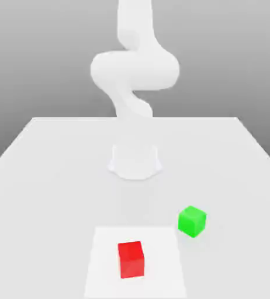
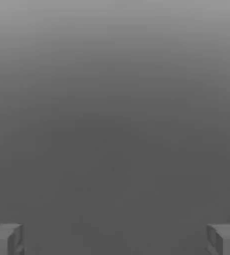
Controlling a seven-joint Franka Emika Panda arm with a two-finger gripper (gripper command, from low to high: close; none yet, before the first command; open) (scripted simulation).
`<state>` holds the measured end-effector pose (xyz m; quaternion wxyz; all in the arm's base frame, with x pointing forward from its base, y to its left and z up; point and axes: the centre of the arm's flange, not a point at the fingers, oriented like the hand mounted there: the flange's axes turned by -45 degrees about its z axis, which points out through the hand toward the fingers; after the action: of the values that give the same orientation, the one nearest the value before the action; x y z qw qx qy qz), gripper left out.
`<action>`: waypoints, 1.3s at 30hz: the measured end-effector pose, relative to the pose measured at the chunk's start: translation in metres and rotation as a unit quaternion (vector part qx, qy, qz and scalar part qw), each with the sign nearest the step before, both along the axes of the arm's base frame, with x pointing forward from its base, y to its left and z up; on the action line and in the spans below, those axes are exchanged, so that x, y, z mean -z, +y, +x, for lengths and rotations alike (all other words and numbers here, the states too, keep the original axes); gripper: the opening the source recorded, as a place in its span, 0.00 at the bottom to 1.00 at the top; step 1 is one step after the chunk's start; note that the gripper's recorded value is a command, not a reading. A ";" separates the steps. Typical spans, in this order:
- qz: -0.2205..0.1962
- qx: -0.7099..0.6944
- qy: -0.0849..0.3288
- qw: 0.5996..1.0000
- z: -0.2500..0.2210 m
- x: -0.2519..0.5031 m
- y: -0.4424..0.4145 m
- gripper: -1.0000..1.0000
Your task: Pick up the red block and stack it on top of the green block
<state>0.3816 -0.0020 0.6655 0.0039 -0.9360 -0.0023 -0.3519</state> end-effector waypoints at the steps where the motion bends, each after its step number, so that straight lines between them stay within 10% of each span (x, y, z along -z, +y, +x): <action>1: -0.001 -0.004 0.017 1.000 0.014 0.020 -0.001 0.50; 11: -0.013 -0.039 0.177 0.983 0.085 0.228 -0.003 0.50; 21: -0.030 -0.070 0.331 0.941 0.057 0.431 -0.006 0.50; 27: -0.033 -0.075 0.350 0.933 0.049 0.508 -0.007 0.50; 28: -0.033 -0.075 0.350 0.933 0.048 0.517 -0.007 0.00; 39: -0.033 -0.075 0.351 0.933 0.049 0.479 -0.007 0.00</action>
<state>0.4304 -0.0088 0.1861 -0.0002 -0.9966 -0.0825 0.0001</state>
